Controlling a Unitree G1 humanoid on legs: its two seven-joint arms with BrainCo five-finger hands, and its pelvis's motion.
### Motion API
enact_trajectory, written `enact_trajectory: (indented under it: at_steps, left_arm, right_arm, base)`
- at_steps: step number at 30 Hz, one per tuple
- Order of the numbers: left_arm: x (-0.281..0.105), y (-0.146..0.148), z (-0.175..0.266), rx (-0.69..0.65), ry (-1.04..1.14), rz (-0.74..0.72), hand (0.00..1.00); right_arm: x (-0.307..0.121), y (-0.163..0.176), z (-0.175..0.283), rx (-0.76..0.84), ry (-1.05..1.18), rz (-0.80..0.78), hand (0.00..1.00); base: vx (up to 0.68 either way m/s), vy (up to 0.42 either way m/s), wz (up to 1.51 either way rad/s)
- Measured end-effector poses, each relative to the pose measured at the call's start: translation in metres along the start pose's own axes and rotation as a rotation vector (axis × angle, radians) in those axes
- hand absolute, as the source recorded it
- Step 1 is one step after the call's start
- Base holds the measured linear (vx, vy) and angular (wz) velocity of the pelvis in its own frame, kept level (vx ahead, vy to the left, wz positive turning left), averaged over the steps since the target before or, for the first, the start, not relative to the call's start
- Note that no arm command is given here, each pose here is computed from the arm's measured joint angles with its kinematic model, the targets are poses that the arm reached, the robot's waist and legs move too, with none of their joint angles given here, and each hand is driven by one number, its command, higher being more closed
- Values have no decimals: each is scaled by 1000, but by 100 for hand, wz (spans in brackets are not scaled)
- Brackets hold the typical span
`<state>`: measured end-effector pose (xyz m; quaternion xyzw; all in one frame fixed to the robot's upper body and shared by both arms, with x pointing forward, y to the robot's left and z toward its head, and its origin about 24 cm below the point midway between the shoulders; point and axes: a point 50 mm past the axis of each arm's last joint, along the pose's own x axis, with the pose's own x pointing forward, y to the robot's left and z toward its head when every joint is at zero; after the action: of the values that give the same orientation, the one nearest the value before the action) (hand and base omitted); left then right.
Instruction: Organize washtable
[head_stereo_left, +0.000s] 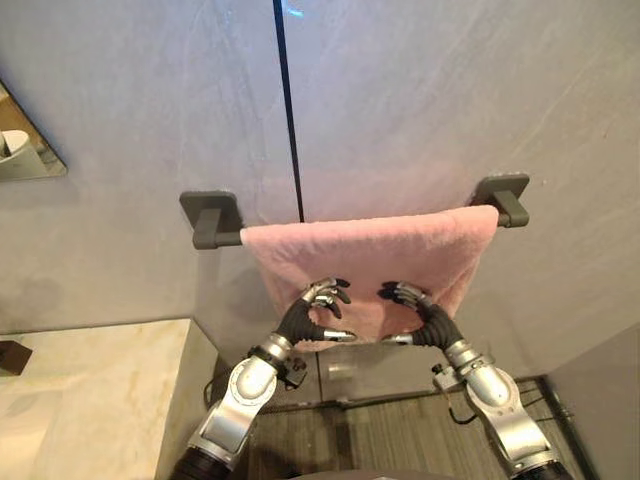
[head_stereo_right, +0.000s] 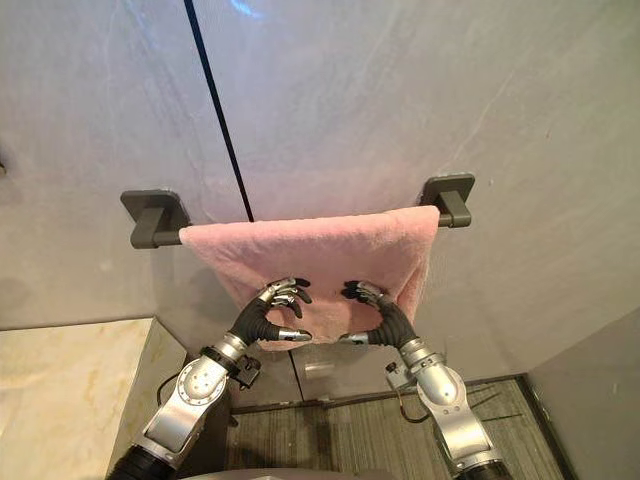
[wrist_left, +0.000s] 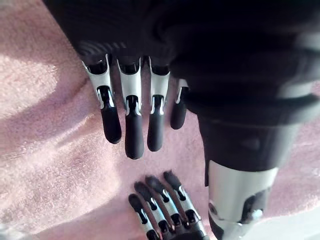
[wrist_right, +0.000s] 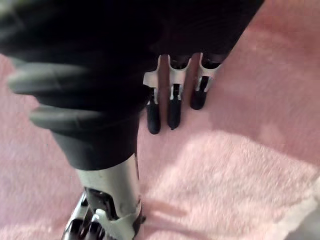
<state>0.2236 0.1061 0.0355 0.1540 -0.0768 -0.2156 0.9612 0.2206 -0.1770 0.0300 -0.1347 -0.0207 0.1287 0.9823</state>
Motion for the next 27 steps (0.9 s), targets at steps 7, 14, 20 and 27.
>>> enact_trajectory:
  at_steps: [7,14,20,27]
  left_arm:
    - [-8,12,-6,27,31,136,0]
    - [-19,24,-7,36,56,266,0]
    - [-29,39,-11,33,81,387,0]
    - [-46,47,-14,19,116,491,0]
  right_arm:
    - [-21,-14,-4,75,16,-191,0]
    - [-41,-24,-12,120,54,-335,0]
    - [-55,-33,-12,131,62,-446,0]
    - [-71,-39,-19,93,117,-514,0]
  base:
    - [-14,-10,0]
    - [-28,-26,-1]
    - [-21,-24,-1]
    - [-20,-25,2]
